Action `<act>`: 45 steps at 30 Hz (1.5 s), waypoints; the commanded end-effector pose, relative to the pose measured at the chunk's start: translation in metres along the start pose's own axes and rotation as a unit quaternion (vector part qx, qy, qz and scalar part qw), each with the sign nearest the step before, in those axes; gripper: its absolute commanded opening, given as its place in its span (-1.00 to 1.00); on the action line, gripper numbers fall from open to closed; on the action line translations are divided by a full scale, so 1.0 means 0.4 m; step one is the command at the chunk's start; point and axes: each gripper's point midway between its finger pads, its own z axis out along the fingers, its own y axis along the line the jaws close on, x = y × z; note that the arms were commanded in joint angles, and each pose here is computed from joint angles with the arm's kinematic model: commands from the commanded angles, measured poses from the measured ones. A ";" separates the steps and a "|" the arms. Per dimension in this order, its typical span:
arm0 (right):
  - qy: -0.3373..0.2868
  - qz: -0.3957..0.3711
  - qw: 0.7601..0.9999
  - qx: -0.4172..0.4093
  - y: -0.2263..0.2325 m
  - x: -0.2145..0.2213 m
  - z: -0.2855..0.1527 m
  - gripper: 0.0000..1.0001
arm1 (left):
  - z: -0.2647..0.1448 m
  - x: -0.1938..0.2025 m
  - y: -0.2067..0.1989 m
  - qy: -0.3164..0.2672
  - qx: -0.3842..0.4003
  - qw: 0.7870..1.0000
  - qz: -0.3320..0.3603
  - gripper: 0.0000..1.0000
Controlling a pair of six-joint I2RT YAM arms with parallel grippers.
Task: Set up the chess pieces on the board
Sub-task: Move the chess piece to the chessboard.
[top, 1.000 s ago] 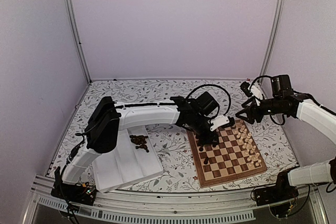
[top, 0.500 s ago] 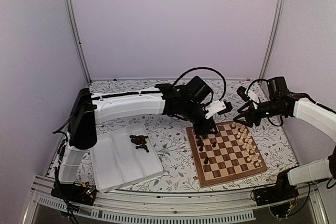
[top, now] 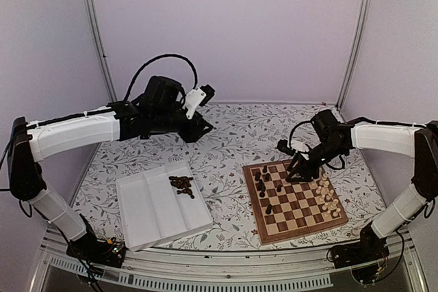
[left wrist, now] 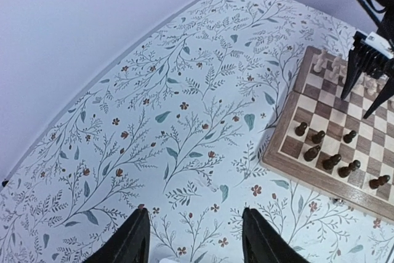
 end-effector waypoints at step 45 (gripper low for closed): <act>0.090 -0.070 0.992 -0.045 0.047 -0.061 0.169 -0.84 | -0.006 0.013 0.021 -0.016 -0.016 1.000 0.003 0.09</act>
